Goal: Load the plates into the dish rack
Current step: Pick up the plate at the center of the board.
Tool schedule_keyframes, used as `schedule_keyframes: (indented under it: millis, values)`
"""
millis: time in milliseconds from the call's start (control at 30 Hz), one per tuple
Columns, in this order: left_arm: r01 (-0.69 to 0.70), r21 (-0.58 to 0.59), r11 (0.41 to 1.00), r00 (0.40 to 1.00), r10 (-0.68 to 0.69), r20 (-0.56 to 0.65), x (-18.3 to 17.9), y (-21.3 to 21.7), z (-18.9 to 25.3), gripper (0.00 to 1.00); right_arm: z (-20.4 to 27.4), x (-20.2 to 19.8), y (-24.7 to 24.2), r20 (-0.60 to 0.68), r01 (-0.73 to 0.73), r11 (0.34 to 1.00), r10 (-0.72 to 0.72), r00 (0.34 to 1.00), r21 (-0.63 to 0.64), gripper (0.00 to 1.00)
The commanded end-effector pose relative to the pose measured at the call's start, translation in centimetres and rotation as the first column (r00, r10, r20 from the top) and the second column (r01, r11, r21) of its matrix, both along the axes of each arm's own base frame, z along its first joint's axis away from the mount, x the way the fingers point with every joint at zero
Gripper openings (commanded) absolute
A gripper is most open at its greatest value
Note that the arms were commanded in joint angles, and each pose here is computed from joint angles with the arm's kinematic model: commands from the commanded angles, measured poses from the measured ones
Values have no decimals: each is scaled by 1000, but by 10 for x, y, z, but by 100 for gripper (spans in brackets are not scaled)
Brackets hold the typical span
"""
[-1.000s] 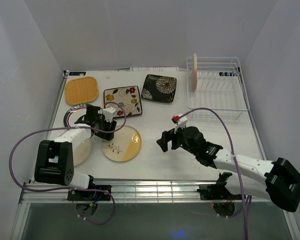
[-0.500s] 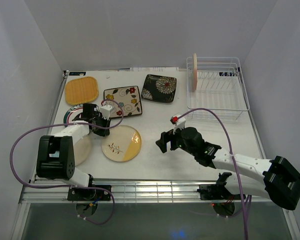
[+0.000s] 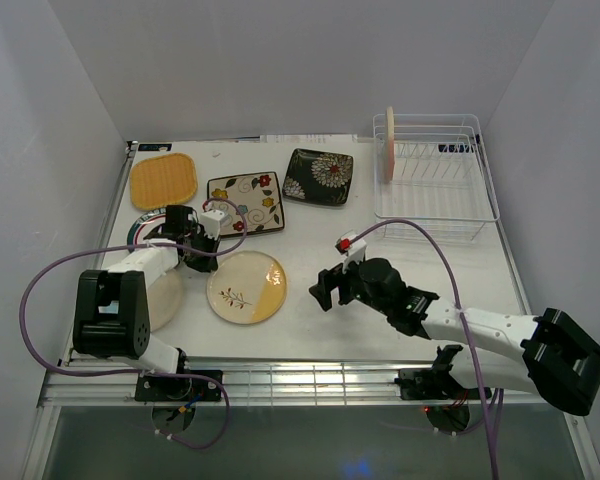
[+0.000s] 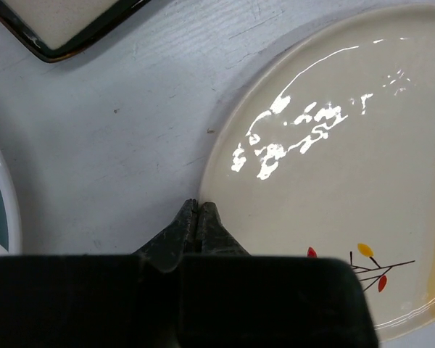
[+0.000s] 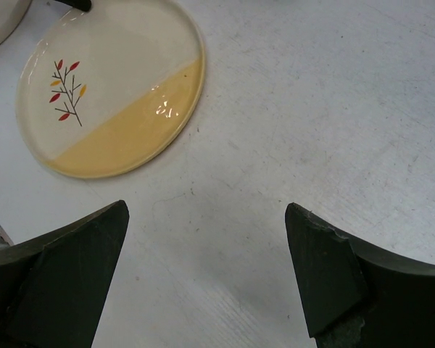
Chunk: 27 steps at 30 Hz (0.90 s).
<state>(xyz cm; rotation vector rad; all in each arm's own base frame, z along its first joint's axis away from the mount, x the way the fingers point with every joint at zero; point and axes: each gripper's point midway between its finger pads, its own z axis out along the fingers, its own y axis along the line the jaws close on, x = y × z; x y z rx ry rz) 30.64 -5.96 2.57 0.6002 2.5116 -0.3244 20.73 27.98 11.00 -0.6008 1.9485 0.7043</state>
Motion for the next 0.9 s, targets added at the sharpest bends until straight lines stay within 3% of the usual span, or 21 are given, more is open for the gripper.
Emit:
schedule_keyframes:
  millis: [0, 433, 867]
  values:
    - [2, -34, 999, 1000, -2, 13, 9, -7, 14, 0, 11, 3, 11, 80, -40, 999, 38, 996, 22, 94]
    - [-16, -39, 999, 1000, 16, -4, 14, -7, 30, 0, 26, -17, 42, 286, -218, 974, 225, 931, -56, 96]
    - [-28, -81, 996, 999, 25, -37, 15, -14, 44, 0, 18, -50, 82, 492, -319, 908, 417, 764, -273, 96]
